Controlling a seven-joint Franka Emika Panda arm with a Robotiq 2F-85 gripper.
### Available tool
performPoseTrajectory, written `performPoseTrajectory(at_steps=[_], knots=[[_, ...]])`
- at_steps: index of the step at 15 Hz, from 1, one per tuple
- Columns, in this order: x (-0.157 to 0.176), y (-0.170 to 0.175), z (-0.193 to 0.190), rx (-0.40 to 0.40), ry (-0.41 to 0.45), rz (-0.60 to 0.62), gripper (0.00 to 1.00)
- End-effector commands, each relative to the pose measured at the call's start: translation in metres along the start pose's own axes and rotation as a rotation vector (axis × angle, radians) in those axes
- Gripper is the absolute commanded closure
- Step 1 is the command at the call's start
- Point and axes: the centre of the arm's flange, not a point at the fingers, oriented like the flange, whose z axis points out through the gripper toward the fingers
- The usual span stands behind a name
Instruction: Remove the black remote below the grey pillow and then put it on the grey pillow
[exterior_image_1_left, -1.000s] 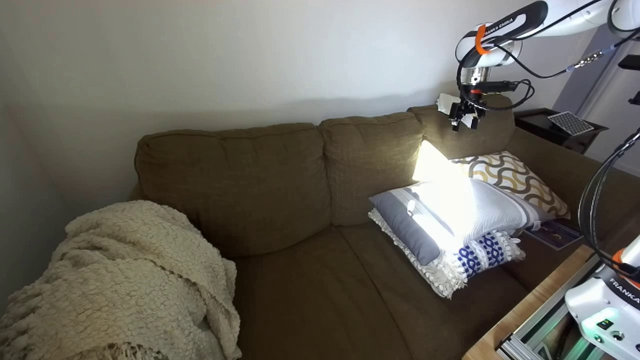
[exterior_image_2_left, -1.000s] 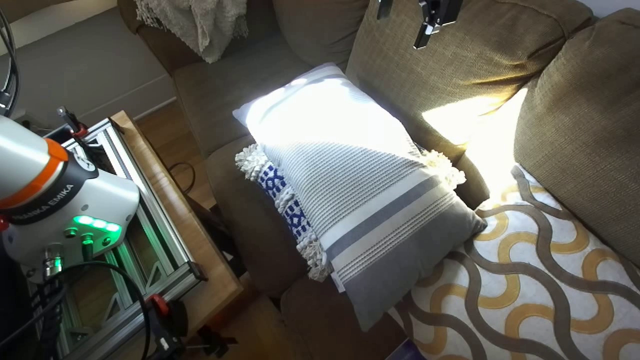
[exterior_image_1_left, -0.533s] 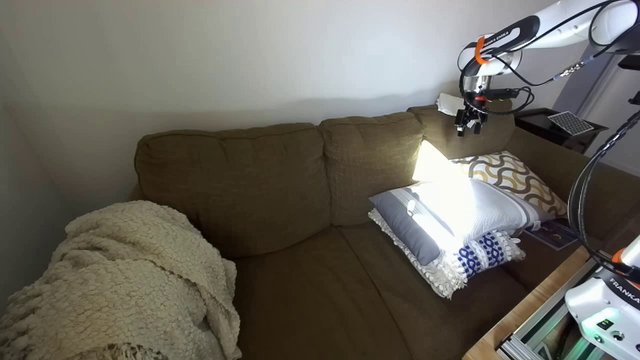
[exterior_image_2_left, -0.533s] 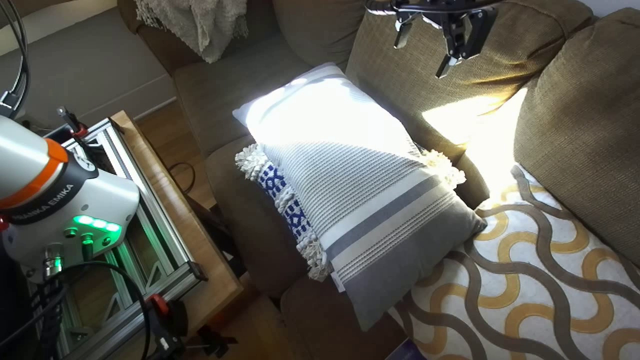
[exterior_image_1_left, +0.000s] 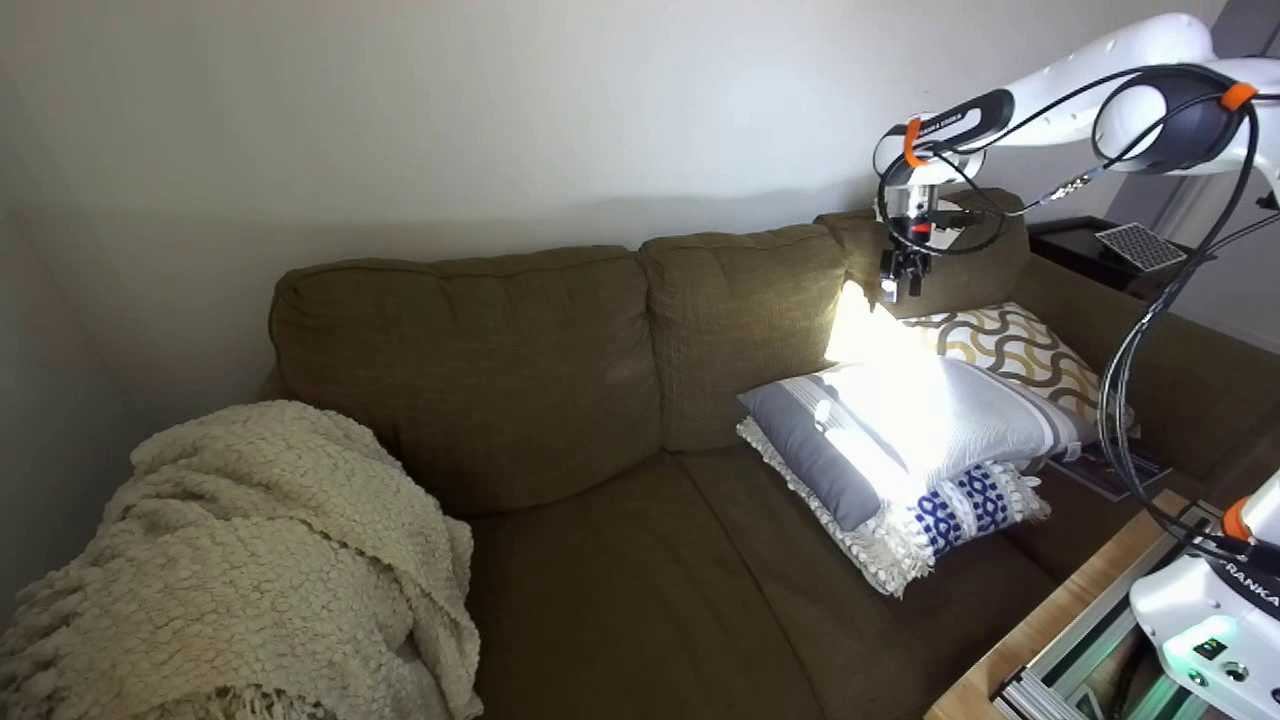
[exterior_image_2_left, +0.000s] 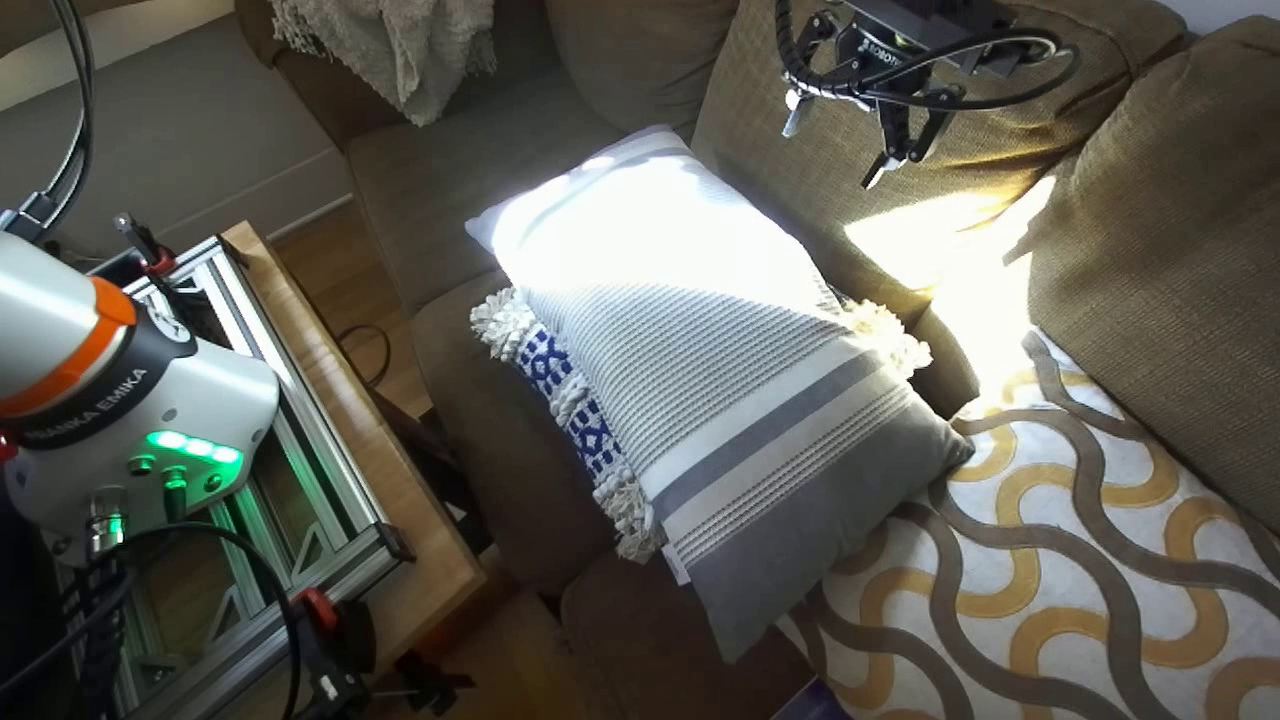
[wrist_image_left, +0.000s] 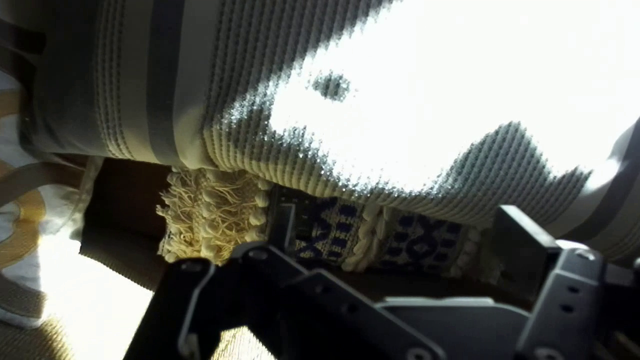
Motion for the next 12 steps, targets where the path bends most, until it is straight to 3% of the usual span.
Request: performPoseTrajectory(at_steps=[1,4,12], knots=[[0.041,0.03,0.024,0.023,-0.091,0.016,0.0],[0.046,0.041,0.049,0.018,-0.106,0.071,0.0],[0.074,0.062,0.097,-0.005,-0.022,0.163,0.0]])
